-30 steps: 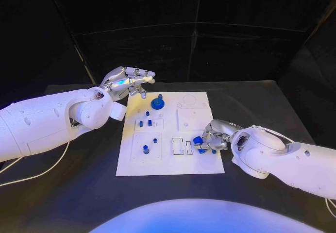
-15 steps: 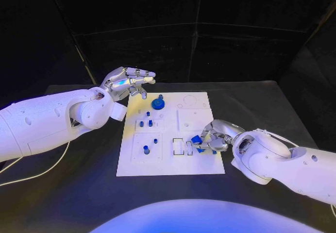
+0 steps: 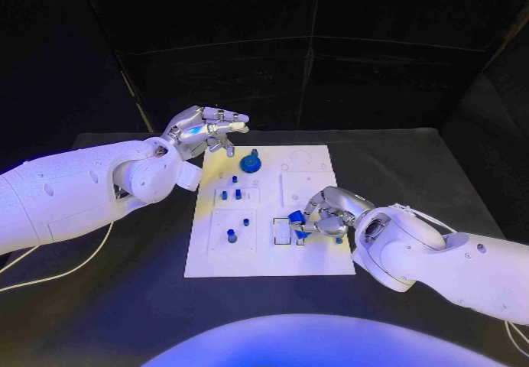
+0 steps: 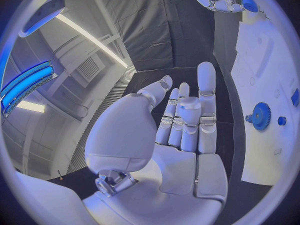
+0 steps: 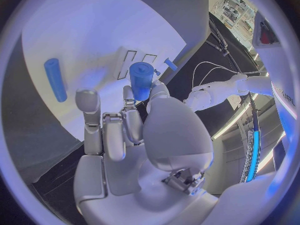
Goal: Assemble the parts on the task board
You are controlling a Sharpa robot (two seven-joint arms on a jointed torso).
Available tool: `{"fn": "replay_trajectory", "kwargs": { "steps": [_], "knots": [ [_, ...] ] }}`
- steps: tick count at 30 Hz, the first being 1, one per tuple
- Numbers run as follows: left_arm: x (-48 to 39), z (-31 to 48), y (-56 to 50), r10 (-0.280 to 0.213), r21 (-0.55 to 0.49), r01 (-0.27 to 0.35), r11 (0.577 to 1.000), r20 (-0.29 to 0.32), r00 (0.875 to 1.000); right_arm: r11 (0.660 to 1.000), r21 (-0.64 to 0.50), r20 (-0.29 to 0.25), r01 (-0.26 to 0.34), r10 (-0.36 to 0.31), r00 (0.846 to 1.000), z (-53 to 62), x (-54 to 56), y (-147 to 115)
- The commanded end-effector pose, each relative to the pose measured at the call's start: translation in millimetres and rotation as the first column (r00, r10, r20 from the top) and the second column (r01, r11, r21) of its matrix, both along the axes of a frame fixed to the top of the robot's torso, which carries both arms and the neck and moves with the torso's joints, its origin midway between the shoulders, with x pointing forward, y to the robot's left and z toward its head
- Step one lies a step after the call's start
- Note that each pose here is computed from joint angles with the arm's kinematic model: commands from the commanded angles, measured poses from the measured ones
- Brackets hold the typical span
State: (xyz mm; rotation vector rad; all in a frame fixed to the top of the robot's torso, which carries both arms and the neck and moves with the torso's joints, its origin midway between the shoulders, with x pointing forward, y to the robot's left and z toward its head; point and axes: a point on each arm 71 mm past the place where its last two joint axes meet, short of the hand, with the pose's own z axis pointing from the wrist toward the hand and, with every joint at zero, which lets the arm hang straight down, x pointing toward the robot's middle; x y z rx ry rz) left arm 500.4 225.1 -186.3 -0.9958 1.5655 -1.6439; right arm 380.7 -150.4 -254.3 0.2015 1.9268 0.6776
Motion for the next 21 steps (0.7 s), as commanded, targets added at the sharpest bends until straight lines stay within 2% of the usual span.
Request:
{"fn": "replay_trajectory", "kwargs": {
  "steps": [1, 6, 21],
  "knots": [
    [-0.8, 1.3, -3.2, -0.022, -0.004, 0.022, 1.0, 0.004, 1.0, 1.0, -0.013, -0.042, -0.026, 0.026, 0.999, -3.2, 0.1, 6.4],
    [-1.0, 1.3, -3.9, -0.025, -0.004, 0.025, 1.0, 0.003, 1.0, 0.999, -0.019, -0.059, -0.03, 0.029, 0.998, -5.5, 1.3, 14.2],
    [-1.1, 1.4, -4.7, -0.028, -0.004, 0.028, 1.0, 0.001, 1.0, 1.0, -0.025, -0.058, -0.003, 0.002, 0.998, -7.7, 5.1, 20.3]
  ]
}}
